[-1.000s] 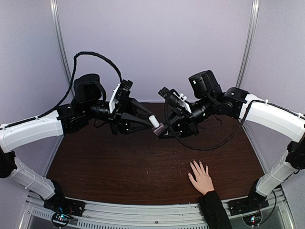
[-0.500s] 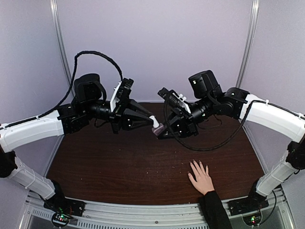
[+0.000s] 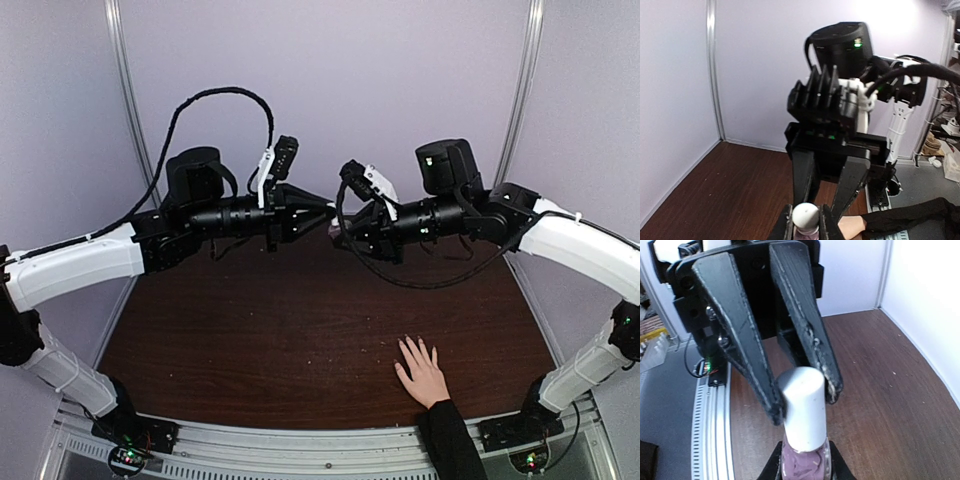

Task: Paint the nails
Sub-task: Unscrew the cap of the nail polish bottle.

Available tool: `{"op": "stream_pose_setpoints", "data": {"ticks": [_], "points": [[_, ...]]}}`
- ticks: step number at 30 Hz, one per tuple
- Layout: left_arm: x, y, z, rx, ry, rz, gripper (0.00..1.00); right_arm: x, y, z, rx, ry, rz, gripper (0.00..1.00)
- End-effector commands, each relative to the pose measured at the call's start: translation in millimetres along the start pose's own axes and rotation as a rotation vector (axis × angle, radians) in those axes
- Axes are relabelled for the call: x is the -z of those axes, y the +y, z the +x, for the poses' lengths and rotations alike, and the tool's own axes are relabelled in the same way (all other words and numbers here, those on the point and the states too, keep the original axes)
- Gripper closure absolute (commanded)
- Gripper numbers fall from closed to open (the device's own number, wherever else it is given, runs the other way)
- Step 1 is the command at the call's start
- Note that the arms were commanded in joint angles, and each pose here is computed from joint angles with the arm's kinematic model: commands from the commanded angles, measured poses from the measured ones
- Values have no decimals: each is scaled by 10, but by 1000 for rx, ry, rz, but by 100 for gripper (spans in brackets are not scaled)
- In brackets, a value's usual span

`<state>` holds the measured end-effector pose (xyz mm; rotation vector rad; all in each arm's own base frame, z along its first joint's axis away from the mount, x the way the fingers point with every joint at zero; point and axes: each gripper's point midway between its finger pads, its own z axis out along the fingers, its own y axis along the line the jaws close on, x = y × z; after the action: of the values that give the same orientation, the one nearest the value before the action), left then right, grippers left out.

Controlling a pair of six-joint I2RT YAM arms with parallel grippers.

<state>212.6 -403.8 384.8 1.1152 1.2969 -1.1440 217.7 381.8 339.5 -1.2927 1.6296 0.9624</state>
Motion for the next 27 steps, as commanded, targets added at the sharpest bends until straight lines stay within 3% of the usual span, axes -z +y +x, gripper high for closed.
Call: {"op": "stream_pose_setpoints", "data": {"ticks": [1, 4, 6, 9, 12, 20, 27], "points": [[-159, 261, 95, 94, 4, -141, 97, 29, -439, -178, 6, -66, 279, 100], [-192, 339, 112, 124, -11, -178, 96, 56, -587, -130, 5, -55, 369, 100], [-211, 362, 115, 142, -17, -183, 90, 51, -615, -101, 4, -47, 381, 100], [-208, 290, 68, 127, -23, -145, 56, 17, -577, -66, 6, -34, 355, 100], [-121, 238, 3, 99, -38, -138, 40, 7, -548, -18, 8, -22, 332, 100], [140, 211, -82, 73, -35, -99, 36, 70, -406, 75, -9, -22, 233, 100], [251, -73, -105, 13, -4, 70, 37, 146, 105, 8, 37, -52, -57, 100]]}}
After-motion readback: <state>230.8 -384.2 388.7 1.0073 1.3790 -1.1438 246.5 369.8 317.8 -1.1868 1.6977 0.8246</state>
